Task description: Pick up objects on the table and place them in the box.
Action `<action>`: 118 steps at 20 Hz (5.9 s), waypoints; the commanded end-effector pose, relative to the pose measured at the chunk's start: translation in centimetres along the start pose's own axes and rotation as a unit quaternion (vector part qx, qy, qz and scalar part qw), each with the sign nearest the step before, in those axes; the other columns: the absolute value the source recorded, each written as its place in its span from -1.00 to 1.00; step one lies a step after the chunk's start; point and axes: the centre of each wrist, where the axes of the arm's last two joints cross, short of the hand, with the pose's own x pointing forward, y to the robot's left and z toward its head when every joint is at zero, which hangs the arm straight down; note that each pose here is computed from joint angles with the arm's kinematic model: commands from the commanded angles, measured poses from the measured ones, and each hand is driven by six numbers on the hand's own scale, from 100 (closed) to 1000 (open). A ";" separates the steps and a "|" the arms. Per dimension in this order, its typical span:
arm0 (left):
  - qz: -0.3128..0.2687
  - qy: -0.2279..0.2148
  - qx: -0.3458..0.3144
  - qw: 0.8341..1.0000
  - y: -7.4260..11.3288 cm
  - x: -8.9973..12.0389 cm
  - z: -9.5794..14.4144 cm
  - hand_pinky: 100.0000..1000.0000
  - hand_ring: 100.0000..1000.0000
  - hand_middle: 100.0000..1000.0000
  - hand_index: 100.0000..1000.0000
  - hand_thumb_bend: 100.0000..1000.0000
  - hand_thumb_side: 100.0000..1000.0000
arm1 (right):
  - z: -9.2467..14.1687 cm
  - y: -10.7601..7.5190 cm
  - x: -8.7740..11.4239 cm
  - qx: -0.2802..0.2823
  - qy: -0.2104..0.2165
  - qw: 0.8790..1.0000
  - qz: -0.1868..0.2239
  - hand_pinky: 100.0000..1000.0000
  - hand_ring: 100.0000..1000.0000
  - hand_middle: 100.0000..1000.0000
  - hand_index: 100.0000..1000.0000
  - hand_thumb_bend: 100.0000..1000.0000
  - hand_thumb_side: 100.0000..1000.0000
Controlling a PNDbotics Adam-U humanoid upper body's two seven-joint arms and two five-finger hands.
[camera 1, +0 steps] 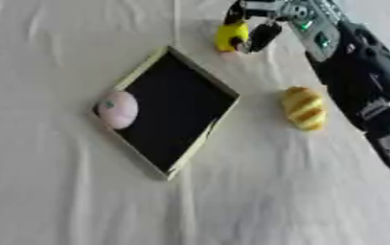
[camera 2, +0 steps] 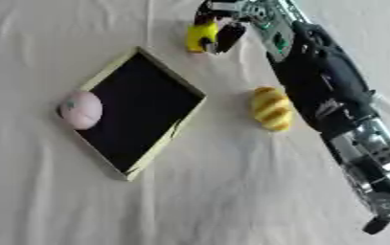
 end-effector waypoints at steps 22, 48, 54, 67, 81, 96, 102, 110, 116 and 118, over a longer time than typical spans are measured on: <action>-0.017 -0.018 0.003 1.000 1.1 1.1 -0.4 0.70 0.67 0.56 0.88 0.08 0.14 | 10.1 -4.8 15.8 -0.075 -0.274 0.958 0.048 0.60 0.33 -0.06 0.00 -1.00 -1.00; -0.027 -0.018 -0.018 0.999 0.4 0.9 0.2 0.70 0.67 0.56 0.87 0.07 0.15 | 8.1 5.9 16.7 -0.043 -0.215 0.968 0.125 0.61 0.43 0.12 0.24 -0.84 -1.00; -0.028 -0.017 -0.019 0.999 0.4 0.8 0.3 0.69 0.67 0.56 0.87 0.07 0.15 | 7.5 6.9 15.8 0.012 -0.229 0.959 0.168 0.80 0.83 0.73 0.82 -0.57 -0.63; -0.032 -0.023 -0.014 0.999 0.7 1.1 0.2 0.69 0.67 0.55 0.87 0.07 0.15 | 10.7 0.5 14.8 -0.101 -0.201 0.964 0.142 0.81 0.84 0.78 0.84 -0.72 -0.54; -0.044 -0.022 -0.005 0.999 1.6 1.0 0.4 0.69 0.67 0.55 0.87 0.07 0.15 | 18.0 1.2 6.8 -0.099 -0.094 0.985 0.102 0.82 0.85 0.78 0.86 -0.67 -0.55; -0.047 -0.019 -0.005 0.999 1.6 0.9 0.5 0.69 0.67 0.55 0.87 0.06 0.15 | 19.9 6.8 3.5 -0.042 0.018 0.995 0.092 0.81 0.85 0.72 0.86 -0.47 -0.59; -0.045 -0.018 -0.006 0.999 1.5 0.8 0.6 0.69 0.67 0.54 0.87 0.06 0.15 | 19.9 7.4 3.4 -0.029 0.050 0.994 0.088 0.81 0.85 0.72 0.87 -0.43 -0.60; -0.041 -0.019 -0.007 0.999 1.3 0.8 0.6 0.68 0.67 0.54 0.86 0.06 0.15 | 19.1 8.2 1.7 -0.017 0.087 0.992 0.085 0.80 0.84 0.68 0.86 -0.43 -0.61; -0.038 -0.019 -0.009 0.999 1.2 0.8 0.7 0.68 0.67 0.54 0.86 0.06 0.15 | 18.3 8.7 1.1 -0.010 0.094 0.992 0.077 0.77 0.81 0.60 0.81 -0.46 -0.80; -0.037 -0.020 -0.009 0.999 1.1 0.8 0.7 0.68 0.67 0.54 0.86 0.06 0.15 | 18.0 8.9 0.7 -0.007 0.101 0.992 0.077 0.76 0.79 0.57 0.77 -0.51 -0.86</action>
